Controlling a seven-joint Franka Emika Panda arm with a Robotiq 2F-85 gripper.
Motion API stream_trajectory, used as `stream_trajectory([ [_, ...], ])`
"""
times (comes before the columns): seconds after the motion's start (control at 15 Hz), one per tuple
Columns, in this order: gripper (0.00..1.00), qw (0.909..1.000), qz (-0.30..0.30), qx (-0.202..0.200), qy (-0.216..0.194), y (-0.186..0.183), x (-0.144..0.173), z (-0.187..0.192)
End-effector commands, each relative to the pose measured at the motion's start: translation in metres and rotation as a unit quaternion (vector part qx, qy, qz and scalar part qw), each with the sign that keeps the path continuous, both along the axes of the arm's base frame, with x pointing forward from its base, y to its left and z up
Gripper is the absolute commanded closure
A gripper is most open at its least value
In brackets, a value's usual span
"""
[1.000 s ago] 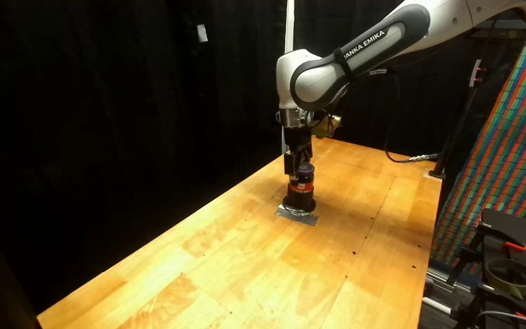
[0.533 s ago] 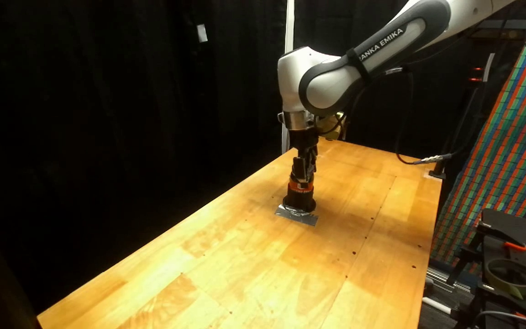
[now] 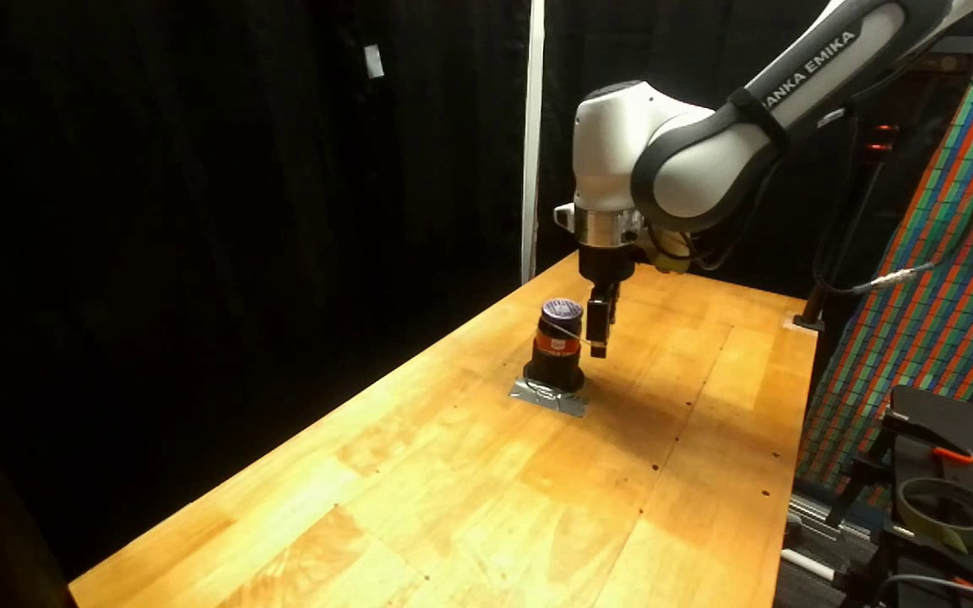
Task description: Put the rubber band on the cup
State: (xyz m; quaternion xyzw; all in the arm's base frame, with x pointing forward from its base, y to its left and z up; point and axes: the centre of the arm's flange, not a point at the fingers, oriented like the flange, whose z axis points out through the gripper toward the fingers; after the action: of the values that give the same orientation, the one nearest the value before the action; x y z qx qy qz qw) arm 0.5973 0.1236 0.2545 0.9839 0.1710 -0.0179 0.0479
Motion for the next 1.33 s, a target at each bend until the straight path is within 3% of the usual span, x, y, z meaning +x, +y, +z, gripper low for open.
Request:
stream_trajectory([
  [0.0, 0.26, 0.9963, 0.009, -0.002, -0.085, -0.009, -0.067, 0.002],
  [0.27, 0.57, 0.9826, 0.006, 0.015, -0.185, -0.016, -0.096, -0.007],
  [0.47, 0.81, 0.9644, -0.013, 0.022, -0.263, -0.021, -0.118, -0.017],
  [0.73, 0.89, 0.9377, -0.055, 0.041, -0.341, -0.033, -0.122, -0.026],
  [0.87, 0.84, 0.9252, -0.075, 0.048, -0.369, -0.035, -0.117, -0.024],
  [1.0, 0.83, 0.9191, -0.085, 0.054, -0.381, -0.033, -0.110, -0.023],
  [1.27, 0.84, 0.9157, -0.092, 0.050, -0.388, -0.021, -0.106, -0.039],
])
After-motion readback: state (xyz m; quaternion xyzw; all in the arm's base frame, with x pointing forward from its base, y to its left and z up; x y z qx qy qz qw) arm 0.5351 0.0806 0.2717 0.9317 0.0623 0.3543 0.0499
